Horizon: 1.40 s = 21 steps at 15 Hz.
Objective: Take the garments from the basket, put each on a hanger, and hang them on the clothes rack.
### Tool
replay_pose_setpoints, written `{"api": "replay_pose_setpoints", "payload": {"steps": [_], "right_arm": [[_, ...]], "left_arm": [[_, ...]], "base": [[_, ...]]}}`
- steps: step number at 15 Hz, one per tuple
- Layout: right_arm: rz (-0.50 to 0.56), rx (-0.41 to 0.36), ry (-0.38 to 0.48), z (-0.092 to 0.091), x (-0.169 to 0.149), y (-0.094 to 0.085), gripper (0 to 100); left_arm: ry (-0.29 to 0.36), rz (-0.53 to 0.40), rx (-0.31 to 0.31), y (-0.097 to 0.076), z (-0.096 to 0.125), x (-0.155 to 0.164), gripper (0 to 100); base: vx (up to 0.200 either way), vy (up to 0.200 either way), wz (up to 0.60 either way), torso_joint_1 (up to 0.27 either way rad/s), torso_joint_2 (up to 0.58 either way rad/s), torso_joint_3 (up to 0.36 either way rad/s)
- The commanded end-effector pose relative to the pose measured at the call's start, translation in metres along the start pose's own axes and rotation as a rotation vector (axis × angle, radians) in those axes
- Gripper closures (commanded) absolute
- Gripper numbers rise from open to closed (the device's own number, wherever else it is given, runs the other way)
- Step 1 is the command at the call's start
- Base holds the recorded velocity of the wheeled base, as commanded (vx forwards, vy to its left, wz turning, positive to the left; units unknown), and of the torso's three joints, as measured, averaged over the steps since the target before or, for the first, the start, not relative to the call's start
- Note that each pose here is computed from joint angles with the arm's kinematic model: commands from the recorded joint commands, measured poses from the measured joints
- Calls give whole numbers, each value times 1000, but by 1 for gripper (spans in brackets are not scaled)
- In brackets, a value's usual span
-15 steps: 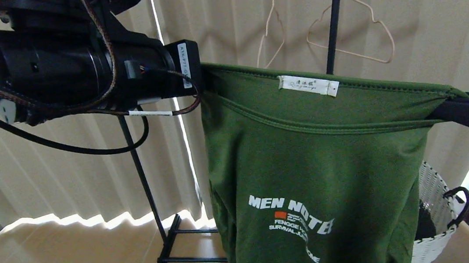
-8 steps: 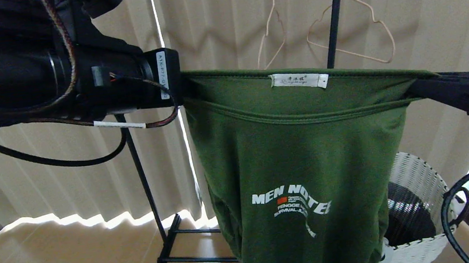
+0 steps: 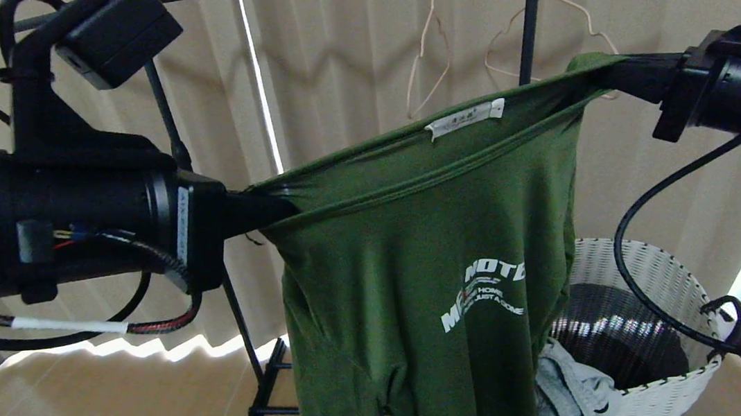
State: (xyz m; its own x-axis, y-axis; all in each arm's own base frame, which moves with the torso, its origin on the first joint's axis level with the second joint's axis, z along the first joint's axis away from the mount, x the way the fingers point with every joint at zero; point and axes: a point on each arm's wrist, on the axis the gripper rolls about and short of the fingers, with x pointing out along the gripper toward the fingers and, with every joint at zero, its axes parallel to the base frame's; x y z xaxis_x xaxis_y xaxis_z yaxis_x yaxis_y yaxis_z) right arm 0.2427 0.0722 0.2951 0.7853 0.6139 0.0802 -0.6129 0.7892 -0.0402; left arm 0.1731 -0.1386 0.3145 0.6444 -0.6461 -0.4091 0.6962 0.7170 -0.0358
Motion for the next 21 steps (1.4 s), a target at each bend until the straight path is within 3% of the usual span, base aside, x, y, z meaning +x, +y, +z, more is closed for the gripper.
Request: {"api": "replay_pose_setpoints", "payload": {"steps": [1, 7, 11, 12, 13, 14, 17, 21], "right_arm": [[16, 13, 29, -10, 18, -2, 100], [19, 6, 15, -3, 20, -2, 100], [8, 11, 29, 11, 5, 0, 100], [7, 18, 45, 19, -2, 3, 100], [7, 18, 45, 19, -2, 3, 100], [5, 9, 28, 29, -13, 7, 100], [-10, 23, 62, 36, -36, 14, 100], [10, 62, 158, 27, -61, 28, 100]], "left_arm": [[-9, -2, 14, -1, -6, -13, 100], [-4, -2, 32, -1, -12, -16, 100], [-103, 59, 69, 14, 1, 1, 100], [-123, 116, 98, 26, 5, 15, 100], [-123, 116, 98, 26, 5, 15, 100], [-164, 202, 98, 41, 11, 31, 100], [-244, 245, 95, 50, 21, 46, 100], [-309, 210, 13, 45, 36, 56, 100]], "base": [[0, 0, 0, 0, 0, 0], [0, 0, 0, 0, 0, 0], [0, 0, 0, 0, 0, 0], [0, 0, 0, 0, 0, 0], [0, 0, 0, 0, 0, 0], [0, 0, 0, 0, 0, 0], [0, 0, 0, 0, 0, 0], [0, 0, 0, 0, 0, 0]]}}
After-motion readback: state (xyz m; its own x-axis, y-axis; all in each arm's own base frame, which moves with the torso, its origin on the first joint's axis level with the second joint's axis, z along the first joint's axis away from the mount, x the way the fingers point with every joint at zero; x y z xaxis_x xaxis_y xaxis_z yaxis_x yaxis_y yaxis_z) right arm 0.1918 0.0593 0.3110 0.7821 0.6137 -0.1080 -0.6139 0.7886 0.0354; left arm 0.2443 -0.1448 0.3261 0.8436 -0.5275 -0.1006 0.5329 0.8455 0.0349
